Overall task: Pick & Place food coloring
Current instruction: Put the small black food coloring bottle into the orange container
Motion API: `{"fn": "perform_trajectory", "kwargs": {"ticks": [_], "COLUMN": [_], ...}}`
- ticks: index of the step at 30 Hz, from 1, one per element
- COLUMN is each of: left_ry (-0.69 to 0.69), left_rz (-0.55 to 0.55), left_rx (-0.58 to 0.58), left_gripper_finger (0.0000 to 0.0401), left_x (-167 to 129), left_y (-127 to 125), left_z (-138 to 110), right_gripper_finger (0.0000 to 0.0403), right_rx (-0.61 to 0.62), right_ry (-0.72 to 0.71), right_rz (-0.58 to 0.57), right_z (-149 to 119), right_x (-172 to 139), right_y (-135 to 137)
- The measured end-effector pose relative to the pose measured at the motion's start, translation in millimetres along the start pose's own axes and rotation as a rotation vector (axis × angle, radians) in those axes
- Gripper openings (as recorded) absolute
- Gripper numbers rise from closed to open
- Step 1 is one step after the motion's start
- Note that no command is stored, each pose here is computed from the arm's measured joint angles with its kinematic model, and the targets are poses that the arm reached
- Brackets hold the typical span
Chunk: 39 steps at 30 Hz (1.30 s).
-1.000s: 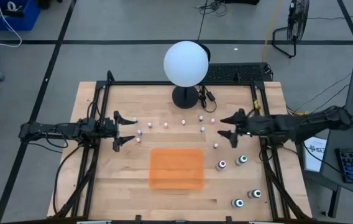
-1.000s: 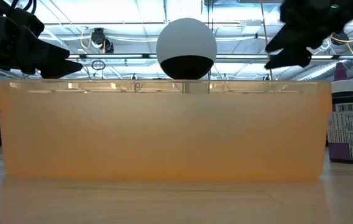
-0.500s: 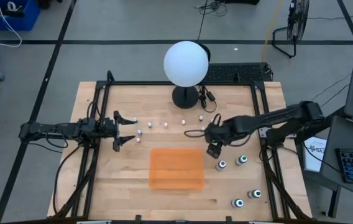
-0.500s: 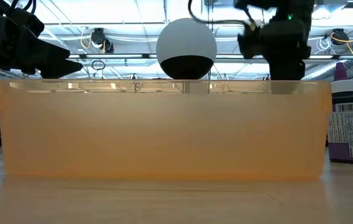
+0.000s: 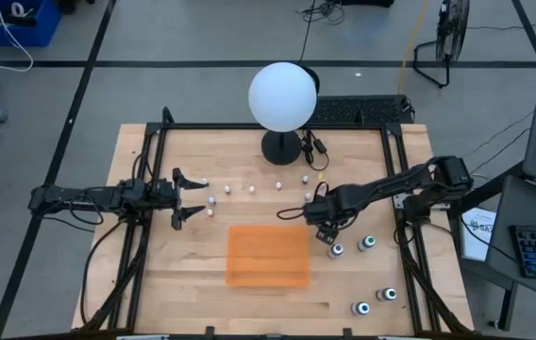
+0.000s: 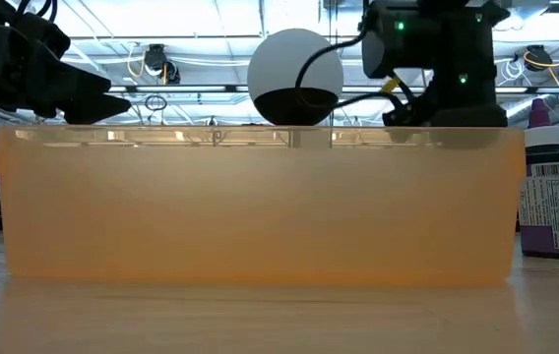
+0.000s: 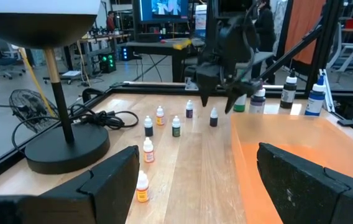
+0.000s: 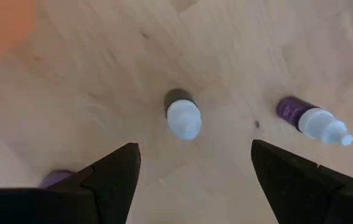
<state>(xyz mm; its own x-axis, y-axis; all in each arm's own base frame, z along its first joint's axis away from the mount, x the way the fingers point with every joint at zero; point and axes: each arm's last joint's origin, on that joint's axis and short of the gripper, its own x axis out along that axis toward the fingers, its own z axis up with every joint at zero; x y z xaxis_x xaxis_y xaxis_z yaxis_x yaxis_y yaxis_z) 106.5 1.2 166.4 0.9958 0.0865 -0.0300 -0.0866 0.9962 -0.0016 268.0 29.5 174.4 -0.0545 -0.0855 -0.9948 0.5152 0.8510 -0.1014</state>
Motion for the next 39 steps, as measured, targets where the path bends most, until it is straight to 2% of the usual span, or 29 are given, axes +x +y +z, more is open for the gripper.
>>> {"fn": "perform_trajectory", "kwargs": {"ticks": [16, 26, 30, 39], "left_ry": [0.000, 0.000, 0.001, 0.000], "left_rz": [0.000, 0.000, 0.000, 0.000], "left_rx": [0.000, 0.000, 0.000, 0.000], "left_gripper_finger": [0.0324, 0.0324, 0.0324, 0.0324], "left_x": [0, 0, 0, 0], "left_y": [0, 0, 0, 0], "left_z": [0, 0, 0, 0], "right_gripper_finger": [0.0293, 0.0289, 0.0267, 0.0182], "right_rx": [0.013, 0.026, 0.026, 0.024], "right_ry": [-0.071, -0.105, -0.104, -0.088], "right_rz": [0.062, 0.086, 0.086, 0.093], "right_z": [5, 7, 7, 6], "right_x": [35, 37, 38, 38], "right_y": [-6, -5, -5, -5]}}
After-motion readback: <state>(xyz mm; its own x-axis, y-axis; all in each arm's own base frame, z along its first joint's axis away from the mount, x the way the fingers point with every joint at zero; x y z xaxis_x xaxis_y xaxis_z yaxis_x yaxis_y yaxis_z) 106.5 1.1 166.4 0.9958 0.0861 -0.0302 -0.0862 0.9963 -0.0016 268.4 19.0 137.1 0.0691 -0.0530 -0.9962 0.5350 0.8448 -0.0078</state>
